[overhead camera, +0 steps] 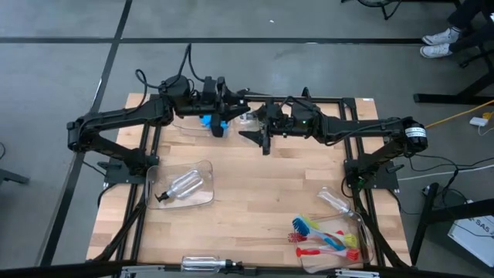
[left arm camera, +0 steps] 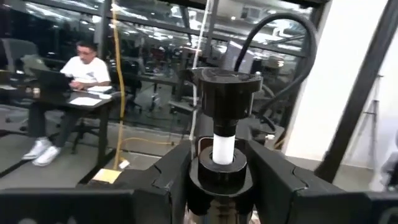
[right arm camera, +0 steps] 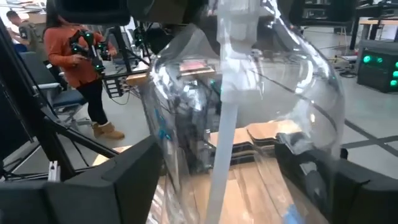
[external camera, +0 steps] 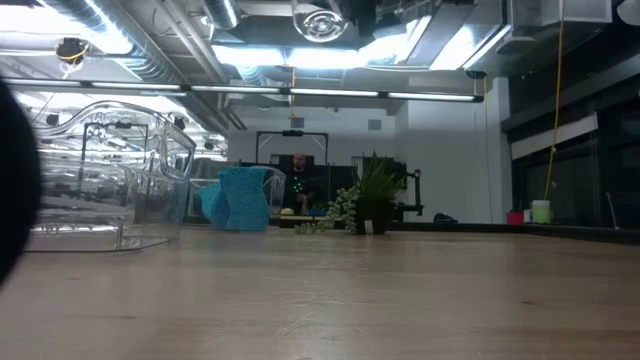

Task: Pick & Place Kitchen Sink Supplies
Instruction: Put the transparent soap dispenser into the middle transparent bin

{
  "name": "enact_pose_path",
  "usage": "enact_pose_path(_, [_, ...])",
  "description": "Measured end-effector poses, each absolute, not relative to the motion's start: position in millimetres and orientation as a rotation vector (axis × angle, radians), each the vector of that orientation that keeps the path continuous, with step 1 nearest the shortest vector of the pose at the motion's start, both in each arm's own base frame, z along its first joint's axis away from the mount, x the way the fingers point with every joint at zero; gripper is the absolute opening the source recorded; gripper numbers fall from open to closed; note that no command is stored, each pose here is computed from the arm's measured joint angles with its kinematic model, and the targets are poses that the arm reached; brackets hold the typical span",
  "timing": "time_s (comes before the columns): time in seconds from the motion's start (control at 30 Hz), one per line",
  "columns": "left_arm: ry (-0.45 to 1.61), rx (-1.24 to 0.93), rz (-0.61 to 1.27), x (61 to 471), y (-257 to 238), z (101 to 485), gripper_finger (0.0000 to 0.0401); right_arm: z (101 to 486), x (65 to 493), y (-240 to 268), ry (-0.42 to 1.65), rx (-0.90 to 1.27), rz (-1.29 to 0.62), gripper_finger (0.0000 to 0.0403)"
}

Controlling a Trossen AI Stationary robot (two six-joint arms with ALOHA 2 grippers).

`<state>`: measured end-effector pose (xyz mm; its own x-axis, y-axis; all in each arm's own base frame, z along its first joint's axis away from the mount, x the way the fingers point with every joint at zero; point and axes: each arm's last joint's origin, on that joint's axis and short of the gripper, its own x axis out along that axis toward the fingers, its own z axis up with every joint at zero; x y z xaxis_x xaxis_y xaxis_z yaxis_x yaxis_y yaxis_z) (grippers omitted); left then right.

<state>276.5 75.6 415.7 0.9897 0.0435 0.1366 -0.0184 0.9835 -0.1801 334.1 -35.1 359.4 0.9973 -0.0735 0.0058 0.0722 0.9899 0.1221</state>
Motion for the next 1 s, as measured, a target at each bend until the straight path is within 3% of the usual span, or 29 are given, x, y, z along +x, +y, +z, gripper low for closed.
enact_pose_path(0.23, [-0.137, -0.176, 0.271, 266, 77, 419, 0.0130, 358, 333, -40, 0.005, 0.082, -0.243, 0.0337])
enact_pose_path(0.5, [-0.136, -0.136, 0.463, 260, 72, 421, 0.0130, 357, 332, -44, 0.034, -0.060, -0.381, 0.0338])
enact_pose_path(0.67, [-0.161, -0.152, 0.690, 258, 69, 422, 0.0130, 357, 331, -45, 0.045, -0.101, -0.450, 0.0337])
enact_pose_path(0.83, [-0.183, -0.076, 0.622, 258, 67, 427, 0.0130, 358, 331, -45, 0.041, -0.142, -0.452, 0.0337])
enact_pose_path(1.0, [-0.232, -0.112, 0.933, 253, 73, 429, 0.0130, 361, 331, -47, 0.022, -0.186, -0.491, 0.0337])
